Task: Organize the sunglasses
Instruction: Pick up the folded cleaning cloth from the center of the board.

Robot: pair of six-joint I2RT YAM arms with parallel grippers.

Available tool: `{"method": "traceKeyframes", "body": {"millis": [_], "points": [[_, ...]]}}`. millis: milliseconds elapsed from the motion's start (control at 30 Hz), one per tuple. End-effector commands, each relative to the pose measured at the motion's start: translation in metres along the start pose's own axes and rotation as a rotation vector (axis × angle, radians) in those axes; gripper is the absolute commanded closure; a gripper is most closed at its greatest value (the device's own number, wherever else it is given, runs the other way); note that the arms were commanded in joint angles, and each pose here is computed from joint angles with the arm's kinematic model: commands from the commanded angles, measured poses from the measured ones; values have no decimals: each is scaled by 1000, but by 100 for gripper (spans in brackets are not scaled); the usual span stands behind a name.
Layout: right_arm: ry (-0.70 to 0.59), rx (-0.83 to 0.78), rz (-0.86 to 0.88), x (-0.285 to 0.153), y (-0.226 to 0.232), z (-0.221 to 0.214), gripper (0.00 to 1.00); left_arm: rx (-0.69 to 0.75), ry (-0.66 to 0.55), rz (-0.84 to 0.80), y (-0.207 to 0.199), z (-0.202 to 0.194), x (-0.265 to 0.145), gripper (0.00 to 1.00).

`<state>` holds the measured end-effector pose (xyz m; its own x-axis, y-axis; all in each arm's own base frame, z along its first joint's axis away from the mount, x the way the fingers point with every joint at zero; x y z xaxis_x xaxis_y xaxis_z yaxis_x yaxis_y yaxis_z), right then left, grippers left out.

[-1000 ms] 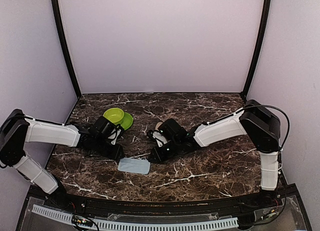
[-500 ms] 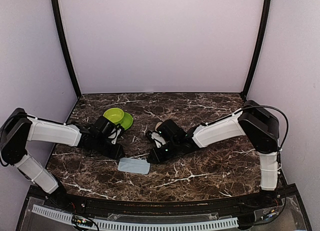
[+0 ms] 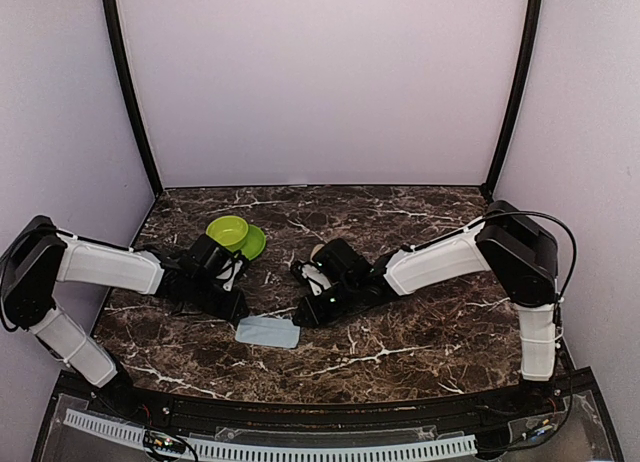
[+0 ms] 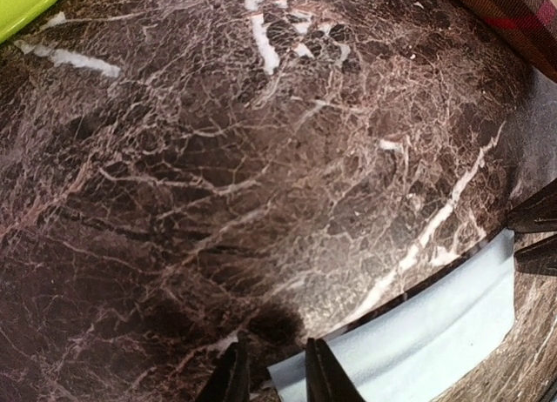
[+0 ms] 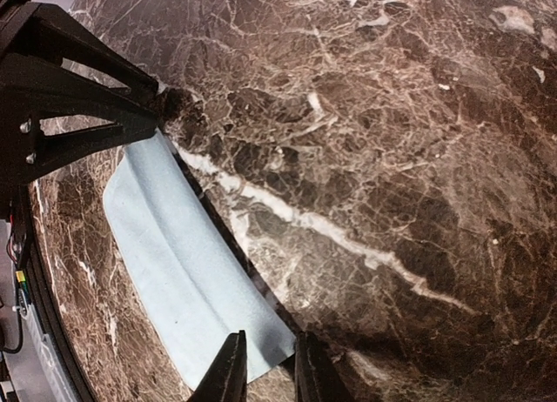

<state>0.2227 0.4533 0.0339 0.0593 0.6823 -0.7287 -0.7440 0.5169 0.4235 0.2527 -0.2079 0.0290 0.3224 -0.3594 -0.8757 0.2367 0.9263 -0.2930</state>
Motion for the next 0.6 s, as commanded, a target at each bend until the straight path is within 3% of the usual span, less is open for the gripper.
{"method": "traceKeyframes", "body": {"millis": [0,367,567], "points": [[8,-1,-6,6,-1,0,79,0,19,6,5,-7,5,77],[11,9,-6,7,-2,-3,80,-8,20,-11,2,-8,1,80],[16,10,-5,9,-3,-4,80,-18,15,-9,2,-8,-3,75]]}}
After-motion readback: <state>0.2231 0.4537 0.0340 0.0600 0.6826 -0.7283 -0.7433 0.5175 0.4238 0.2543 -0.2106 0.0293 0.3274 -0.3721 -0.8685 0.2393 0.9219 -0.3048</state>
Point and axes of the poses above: each gripper's point midway between its finger pads, its own x axis out along the fingers, its own y axis along the line the jaws close on, z = x × y, the point moved 1 cm from there along -x, back along the fingers, and after that the axes turned 9 degrees about -x, right-handed, at the moved point
